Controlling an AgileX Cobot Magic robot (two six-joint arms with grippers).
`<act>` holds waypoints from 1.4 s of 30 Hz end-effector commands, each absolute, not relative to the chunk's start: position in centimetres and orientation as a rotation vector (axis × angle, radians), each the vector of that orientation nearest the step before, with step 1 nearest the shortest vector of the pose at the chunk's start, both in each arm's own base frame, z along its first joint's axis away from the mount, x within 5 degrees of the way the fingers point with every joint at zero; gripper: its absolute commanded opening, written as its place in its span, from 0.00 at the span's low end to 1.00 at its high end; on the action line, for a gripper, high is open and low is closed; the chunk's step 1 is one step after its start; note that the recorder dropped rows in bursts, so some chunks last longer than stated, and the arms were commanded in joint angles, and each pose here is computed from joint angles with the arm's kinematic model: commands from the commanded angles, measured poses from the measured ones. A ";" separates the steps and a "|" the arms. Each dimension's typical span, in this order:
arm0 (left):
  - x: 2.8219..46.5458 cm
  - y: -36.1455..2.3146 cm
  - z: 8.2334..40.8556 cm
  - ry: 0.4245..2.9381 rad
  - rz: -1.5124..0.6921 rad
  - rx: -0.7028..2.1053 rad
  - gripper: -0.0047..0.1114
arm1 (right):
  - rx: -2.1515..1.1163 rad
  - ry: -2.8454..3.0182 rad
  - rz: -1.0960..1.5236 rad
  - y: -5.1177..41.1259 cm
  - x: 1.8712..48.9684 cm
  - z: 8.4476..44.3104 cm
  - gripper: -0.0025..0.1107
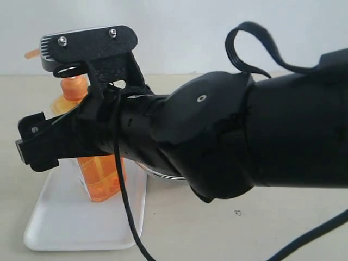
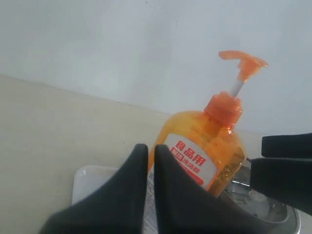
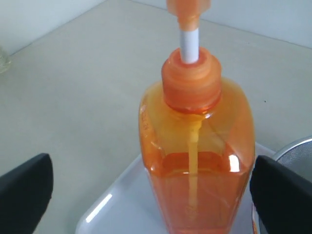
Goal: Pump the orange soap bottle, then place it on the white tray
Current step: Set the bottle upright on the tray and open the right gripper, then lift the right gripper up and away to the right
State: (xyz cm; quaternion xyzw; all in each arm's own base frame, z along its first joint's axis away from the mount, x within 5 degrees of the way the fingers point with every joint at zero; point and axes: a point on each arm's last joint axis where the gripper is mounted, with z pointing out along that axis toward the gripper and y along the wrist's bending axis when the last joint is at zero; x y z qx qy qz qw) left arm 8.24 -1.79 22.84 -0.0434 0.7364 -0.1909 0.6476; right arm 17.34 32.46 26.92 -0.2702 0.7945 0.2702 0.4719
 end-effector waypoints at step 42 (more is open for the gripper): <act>8.2 -1.8 22.8 1.673 -0.436 -0.092 0.08 | -0.834 1.865 0.611 32.3 16.9 27.5 0.03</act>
